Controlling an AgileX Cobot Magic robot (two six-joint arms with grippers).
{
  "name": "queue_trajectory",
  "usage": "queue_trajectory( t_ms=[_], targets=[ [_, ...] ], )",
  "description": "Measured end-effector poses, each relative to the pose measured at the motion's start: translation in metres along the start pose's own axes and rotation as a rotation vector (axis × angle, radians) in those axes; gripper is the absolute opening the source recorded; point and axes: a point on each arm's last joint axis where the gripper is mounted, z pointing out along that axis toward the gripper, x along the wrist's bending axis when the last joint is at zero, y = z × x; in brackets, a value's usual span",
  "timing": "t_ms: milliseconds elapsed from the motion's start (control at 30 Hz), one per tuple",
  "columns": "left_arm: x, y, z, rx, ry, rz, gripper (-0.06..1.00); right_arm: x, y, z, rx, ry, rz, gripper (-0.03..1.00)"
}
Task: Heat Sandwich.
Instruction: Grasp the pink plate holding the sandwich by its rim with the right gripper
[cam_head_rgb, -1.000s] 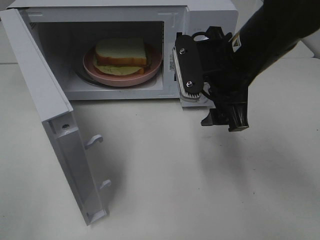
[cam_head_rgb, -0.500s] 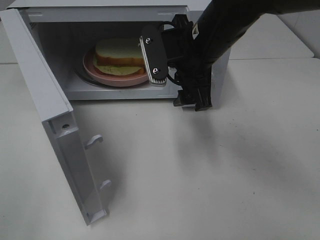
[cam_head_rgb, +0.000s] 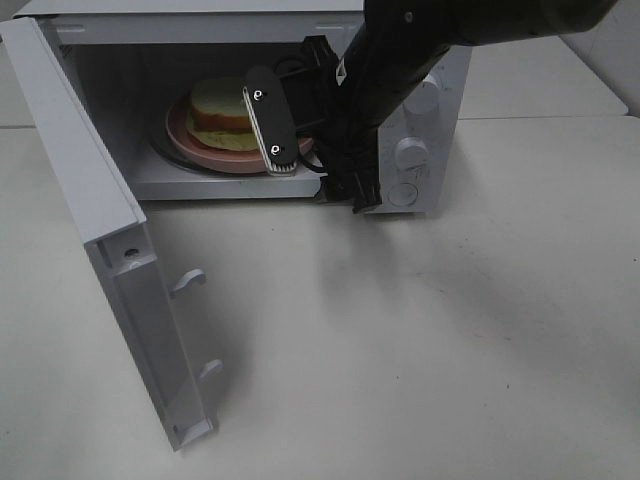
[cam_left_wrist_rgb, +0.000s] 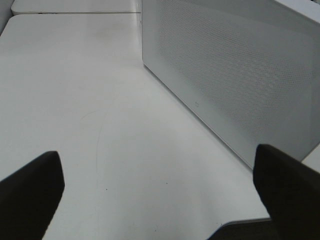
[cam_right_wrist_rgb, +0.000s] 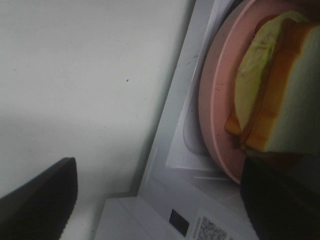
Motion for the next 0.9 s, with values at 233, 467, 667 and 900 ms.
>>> queue_trajectory(
  t_ms=[233, 467, 667, 900],
  targets=[
    [0.000, 0.000, 0.000, 0.000, 0.000, 0.000, 0.96, -0.012, 0.004, 0.019, -0.002, -0.010, -0.007, 0.85],
    [0.000, 0.000, 0.000, 0.000, 0.000, 0.000, 0.96, -0.026, 0.010, 0.043, -0.006, -0.025, -0.008, 0.84],
    [0.000, 0.000, 0.000, 0.000, 0.000, 0.000, 0.96, -0.032, 0.015, 0.062, -0.012, -0.027, -0.008, 0.83],
    [0.000, 0.000, 0.000, 0.000, 0.000, 0.000, 0.96, -0.036, 0.018, 0.087, -0.004, -0.005, -0.006, 0.82]
  ],
)
